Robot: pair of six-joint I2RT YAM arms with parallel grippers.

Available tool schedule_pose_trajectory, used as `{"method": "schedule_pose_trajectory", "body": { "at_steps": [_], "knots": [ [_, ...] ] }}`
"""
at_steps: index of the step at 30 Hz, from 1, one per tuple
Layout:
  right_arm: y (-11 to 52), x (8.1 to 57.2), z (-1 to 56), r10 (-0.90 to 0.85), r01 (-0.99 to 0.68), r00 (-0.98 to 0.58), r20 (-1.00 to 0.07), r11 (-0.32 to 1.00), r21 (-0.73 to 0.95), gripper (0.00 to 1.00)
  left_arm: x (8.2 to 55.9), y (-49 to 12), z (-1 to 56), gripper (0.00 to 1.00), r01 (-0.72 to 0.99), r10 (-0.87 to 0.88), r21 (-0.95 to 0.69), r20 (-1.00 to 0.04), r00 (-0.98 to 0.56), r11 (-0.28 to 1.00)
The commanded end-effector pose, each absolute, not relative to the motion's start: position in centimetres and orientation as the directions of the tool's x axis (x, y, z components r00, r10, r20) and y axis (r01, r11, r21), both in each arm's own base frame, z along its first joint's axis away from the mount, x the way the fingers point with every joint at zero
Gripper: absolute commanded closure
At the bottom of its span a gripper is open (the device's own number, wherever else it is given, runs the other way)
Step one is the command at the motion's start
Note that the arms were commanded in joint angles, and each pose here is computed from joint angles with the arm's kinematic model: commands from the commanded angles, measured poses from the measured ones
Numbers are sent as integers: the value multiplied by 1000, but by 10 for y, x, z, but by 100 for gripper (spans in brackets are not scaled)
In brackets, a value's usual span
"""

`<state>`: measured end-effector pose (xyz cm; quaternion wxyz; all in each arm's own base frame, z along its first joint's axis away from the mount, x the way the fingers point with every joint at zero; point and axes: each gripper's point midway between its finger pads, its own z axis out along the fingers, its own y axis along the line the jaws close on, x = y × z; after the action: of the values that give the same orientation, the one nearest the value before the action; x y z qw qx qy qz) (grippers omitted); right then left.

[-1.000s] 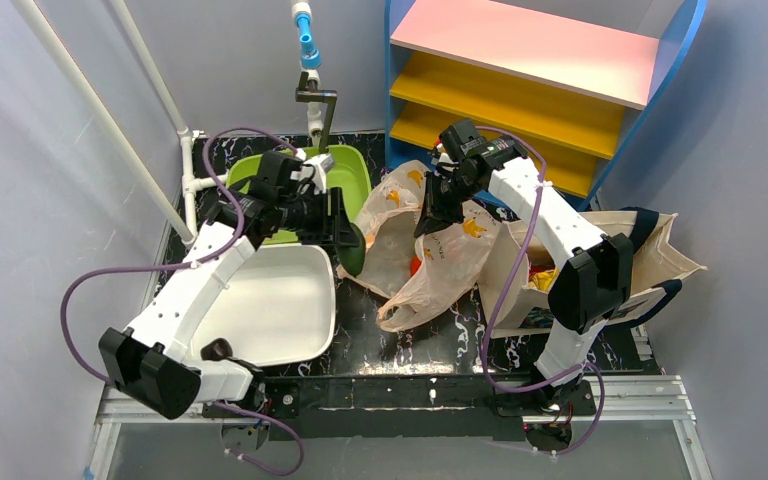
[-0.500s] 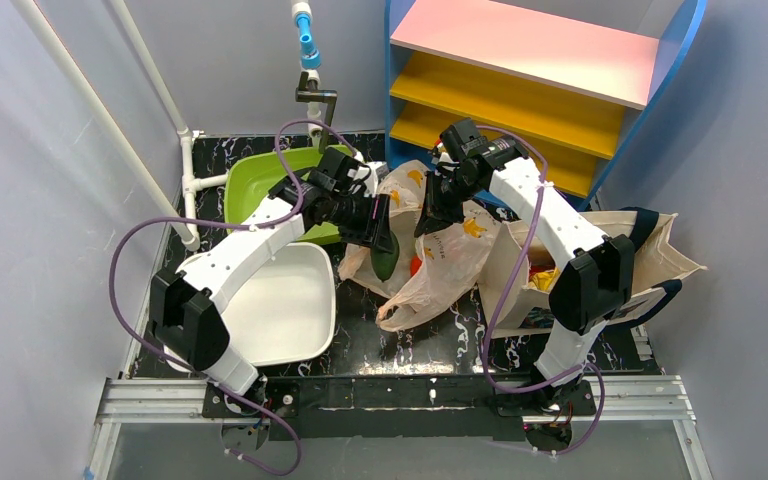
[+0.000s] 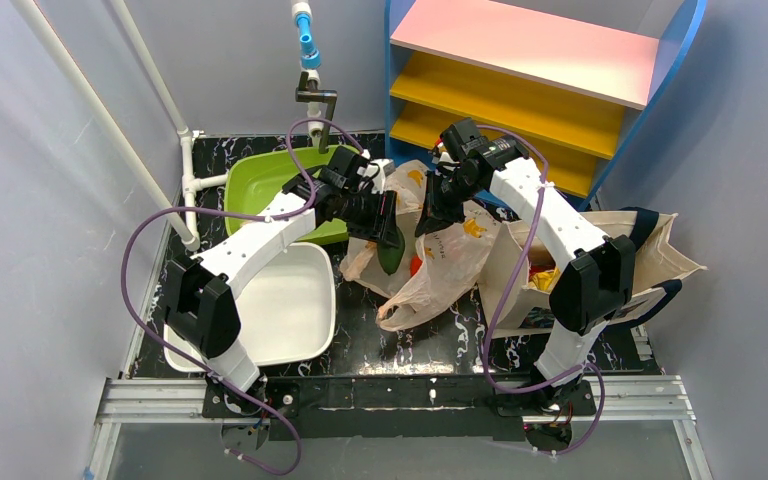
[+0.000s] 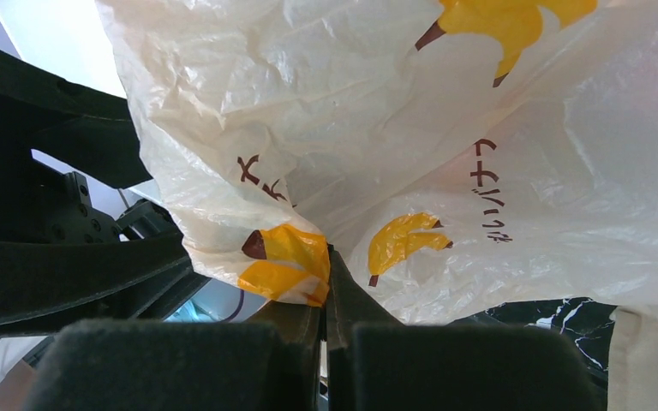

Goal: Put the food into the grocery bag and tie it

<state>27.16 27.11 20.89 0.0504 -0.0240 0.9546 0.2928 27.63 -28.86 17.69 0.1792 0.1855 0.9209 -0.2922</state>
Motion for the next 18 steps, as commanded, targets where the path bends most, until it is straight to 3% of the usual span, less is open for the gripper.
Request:
{"method": "schedule_pose_trajectory", "body": {
  "at_steps": [1,5,6,7,18],
  "knots": [
    [273,273,230,-26,-122,-985,-172,809,575,99,281,-301,193,62,465,205,-504,-486,-849,728],
    [273,274,231,-27,-124,-984,-174,811,573,99,282,-305,195,33,460,192,-523,-486,-853,718],
    [273,274,230,-28,-125,-984,-175,812,571,99,282,-306,196,22,460,190,-527,-487,-853,715],
    [273,275,230,-26,-121,-985,-173,813,569,99,283,-306,195,5,456,186,-530,-485,-855,715],
    [273,275,228,-29,-120,-985,-168,816,565,99,287,-297,210,2,454,164,-489,-525,-835,745]
  ]
}}
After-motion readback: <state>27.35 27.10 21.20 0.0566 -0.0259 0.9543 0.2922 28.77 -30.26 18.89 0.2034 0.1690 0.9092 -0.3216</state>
